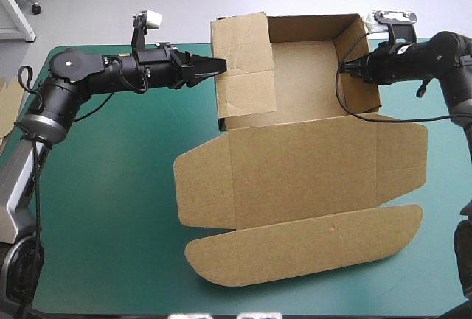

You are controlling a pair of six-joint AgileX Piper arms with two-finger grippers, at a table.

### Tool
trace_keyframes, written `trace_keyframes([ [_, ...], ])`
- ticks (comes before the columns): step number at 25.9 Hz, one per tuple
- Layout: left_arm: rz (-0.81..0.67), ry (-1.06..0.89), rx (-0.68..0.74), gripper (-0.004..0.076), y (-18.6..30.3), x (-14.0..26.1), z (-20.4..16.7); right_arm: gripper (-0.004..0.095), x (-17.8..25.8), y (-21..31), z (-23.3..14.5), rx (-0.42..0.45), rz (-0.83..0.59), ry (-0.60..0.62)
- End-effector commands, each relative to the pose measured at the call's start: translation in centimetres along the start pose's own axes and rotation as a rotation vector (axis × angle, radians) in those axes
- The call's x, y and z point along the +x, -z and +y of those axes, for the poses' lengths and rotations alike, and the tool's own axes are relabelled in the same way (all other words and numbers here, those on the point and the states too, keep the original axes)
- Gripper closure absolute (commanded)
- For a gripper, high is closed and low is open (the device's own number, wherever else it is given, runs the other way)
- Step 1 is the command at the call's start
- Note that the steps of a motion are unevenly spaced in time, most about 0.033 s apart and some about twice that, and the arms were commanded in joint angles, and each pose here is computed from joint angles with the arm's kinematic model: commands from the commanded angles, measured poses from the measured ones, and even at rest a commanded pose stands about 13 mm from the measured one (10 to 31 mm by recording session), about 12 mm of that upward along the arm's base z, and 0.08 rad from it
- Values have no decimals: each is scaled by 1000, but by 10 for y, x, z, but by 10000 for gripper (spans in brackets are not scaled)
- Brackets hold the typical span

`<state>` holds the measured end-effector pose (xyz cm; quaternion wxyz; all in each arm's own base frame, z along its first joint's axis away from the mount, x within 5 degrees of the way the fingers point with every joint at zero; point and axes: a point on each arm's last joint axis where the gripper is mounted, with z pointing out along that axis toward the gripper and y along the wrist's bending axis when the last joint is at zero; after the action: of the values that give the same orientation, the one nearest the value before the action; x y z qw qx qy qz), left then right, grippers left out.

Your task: Fold the box

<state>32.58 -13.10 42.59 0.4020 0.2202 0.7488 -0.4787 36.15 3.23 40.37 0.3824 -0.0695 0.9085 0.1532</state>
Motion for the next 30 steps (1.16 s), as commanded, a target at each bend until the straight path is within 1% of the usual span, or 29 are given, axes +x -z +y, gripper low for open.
trace_keyframes([
  [1, -75, -17, 60, 306, 11, -15, -27, 940, -14, 27, 11, -32, -134, -17],
  [6, -25, -31, -18, 305, 4, -9, -25, 939, -14, 27, 11, -37, -135, -47],
  [10, -24, -31, -76, 305, -1, -7, -23, 932, -14, 26, 12, -40, -134, -54],
  [13, -15, -42, -152, 305, -4, -7, -21, 928, -14, 26, 12, -42, -134, -71],
  [16, -21, -49, -192, 306, -1, -13, -22, 925, -14, 26, 12, -42, -134, -74],
  [20, -19, -27, -180, 306, -2, -19, -24, 925, -15, 26, 13, -42, -147, -97],
  [23, 3, -2, -166, 306, -5, -20, -22, 925, -15, 24, 21, -56, -148, -91],
  [26, 34, 14, -171, 306, -8, -21, -20, 925, -15, 21, 28, -29, -148, -76],
  [30, 62, -19, -259, 306, -6, -25, -20, 925, -14, 18, 32, 19, -138, -64],
])
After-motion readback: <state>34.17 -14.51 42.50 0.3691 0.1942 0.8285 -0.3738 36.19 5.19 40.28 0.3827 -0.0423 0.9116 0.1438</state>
